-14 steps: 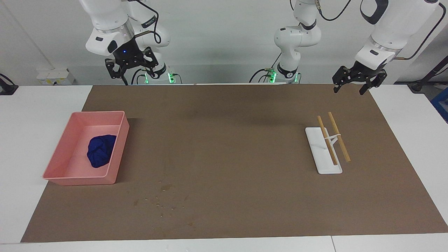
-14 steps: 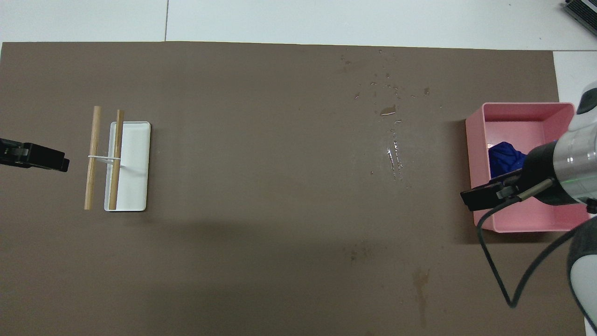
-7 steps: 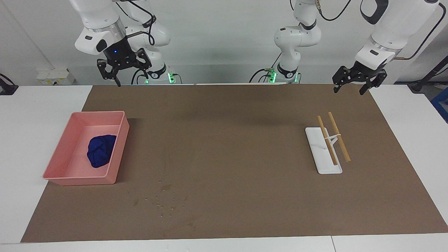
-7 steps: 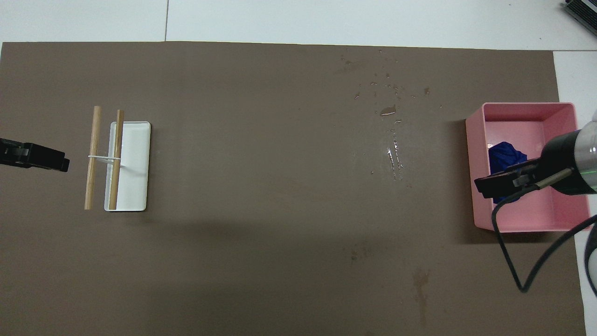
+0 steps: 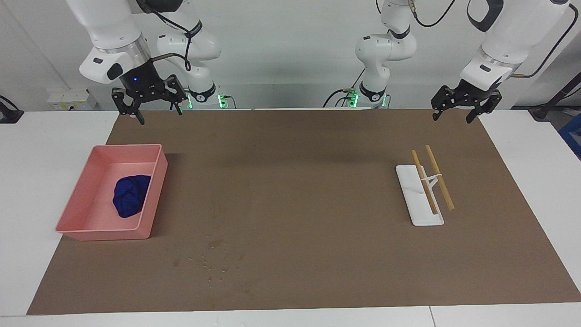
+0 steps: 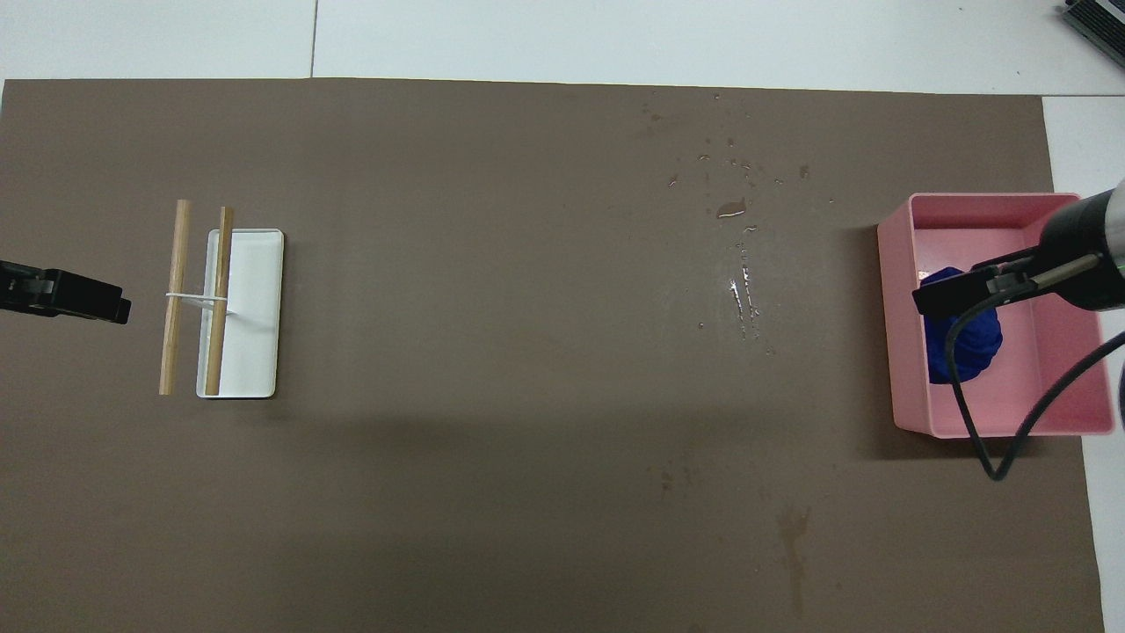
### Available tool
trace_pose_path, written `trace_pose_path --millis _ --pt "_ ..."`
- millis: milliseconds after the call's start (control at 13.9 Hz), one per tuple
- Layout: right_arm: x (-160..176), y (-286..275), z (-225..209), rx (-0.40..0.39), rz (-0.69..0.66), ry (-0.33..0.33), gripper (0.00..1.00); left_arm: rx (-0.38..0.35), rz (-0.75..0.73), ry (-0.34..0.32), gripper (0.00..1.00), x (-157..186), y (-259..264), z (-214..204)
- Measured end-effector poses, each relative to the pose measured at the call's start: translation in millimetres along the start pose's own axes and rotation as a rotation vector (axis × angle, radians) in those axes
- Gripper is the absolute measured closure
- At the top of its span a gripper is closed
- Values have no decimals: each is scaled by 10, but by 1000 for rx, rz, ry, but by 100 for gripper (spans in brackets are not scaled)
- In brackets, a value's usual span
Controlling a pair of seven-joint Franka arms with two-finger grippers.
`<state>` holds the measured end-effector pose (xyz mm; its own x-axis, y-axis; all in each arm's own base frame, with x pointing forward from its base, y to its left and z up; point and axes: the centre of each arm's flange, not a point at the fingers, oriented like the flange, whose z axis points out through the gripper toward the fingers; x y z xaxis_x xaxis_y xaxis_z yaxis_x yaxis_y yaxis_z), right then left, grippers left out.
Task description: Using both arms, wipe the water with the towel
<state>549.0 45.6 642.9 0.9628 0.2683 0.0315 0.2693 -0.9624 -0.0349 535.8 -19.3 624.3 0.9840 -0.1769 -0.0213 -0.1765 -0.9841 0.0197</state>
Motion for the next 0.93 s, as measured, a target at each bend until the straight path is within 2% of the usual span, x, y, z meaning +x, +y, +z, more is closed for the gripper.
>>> trace_pose_path --millis 932 --pt "10 -29 77 6 -6 -37 0 0 0 0 0 0 0 0"
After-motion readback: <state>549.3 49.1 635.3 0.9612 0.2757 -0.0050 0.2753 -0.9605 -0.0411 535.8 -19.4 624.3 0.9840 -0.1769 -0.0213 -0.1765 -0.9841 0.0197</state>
